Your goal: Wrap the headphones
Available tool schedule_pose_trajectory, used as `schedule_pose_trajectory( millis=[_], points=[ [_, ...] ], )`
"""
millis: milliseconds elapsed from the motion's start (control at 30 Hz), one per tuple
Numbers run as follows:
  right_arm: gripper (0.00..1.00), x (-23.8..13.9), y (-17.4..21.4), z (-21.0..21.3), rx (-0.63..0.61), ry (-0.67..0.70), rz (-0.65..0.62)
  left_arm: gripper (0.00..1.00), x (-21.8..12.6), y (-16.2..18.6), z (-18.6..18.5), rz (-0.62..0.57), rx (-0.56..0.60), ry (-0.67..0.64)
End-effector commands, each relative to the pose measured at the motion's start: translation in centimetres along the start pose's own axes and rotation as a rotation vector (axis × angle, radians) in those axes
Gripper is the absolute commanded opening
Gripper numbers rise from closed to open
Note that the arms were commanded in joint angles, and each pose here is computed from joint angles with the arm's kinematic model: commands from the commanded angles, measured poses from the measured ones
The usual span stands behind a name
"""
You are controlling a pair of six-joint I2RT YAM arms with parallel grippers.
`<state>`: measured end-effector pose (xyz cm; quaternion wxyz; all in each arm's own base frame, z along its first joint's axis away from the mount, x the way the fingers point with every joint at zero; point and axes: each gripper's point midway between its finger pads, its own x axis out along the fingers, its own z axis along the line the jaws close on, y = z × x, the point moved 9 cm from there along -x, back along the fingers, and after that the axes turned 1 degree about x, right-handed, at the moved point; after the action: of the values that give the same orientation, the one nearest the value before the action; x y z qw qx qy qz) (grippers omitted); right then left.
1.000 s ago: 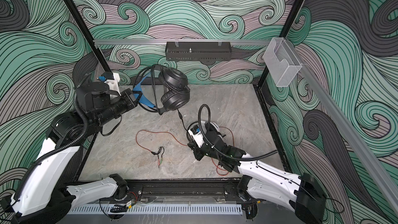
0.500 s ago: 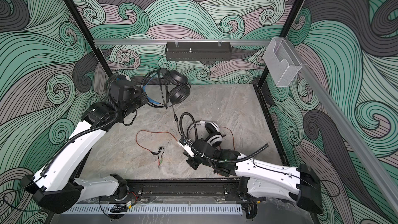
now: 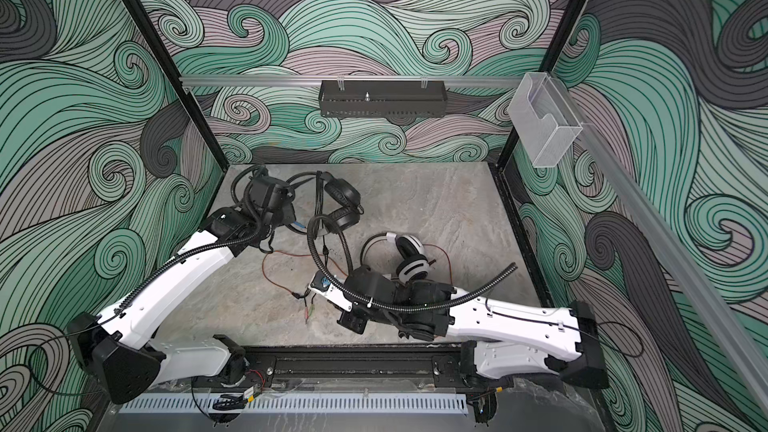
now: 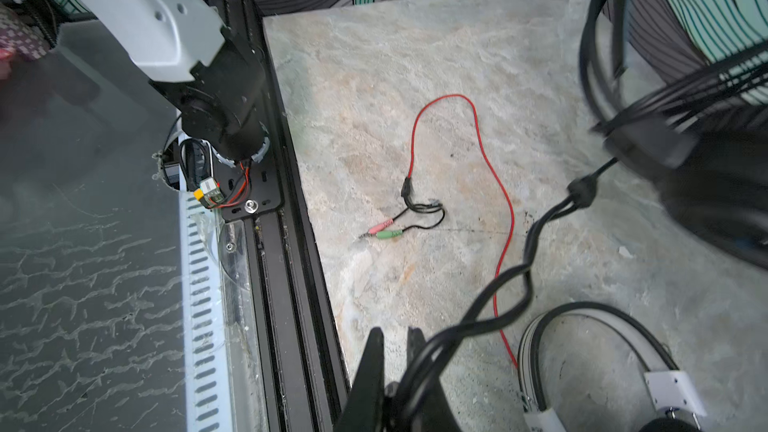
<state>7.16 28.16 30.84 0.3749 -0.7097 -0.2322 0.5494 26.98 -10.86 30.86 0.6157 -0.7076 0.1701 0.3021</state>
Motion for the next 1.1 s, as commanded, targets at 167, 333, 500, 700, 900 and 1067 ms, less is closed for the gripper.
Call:
schedule_pose_trajectory(
  millis=[167, 333, 500, 700, 900, 1067],
  points=[
    [0.00, -1.9, -4.5, -2.4, -0.014, -0.061, -0.029, 0.00, -2.6, 0.7, -0.2, -0.070, 0.146, 0.143],
    [0.00, -2.4, -6.4, -5.4, 0.008, -0.048, -0.009, 0.00, -4.0, 2.8, -0.6, 0.015, 0.292, 0.264],
    [0.00, -1.7, -7.7, -5.9, -0.038, -0.083, -0.014, 0.00, -5.4, 4.0, -0.3, 0.051, 0.272, 0.335],
    [0.00, -0.4, -9.8, -4.3, -0.025, -0.157, -0.089, 0.00, -5.1, 5.3, 0.1, 0.082, 0.026, 0.392],
    [0.00, 0.5, -11.0, -1.9, -0.009, -0.227, -0.129, 0.00, -4.8, 5.0, -0.4, 0.151, -0.097, 0.410],
    [0.00, 0.3, -11.4, -0.6, 0.000, -0.285, -0.158, 0.00, -4.4, 4.3, -0.5, 0.160, -0.148, 0.417]
  ],
)
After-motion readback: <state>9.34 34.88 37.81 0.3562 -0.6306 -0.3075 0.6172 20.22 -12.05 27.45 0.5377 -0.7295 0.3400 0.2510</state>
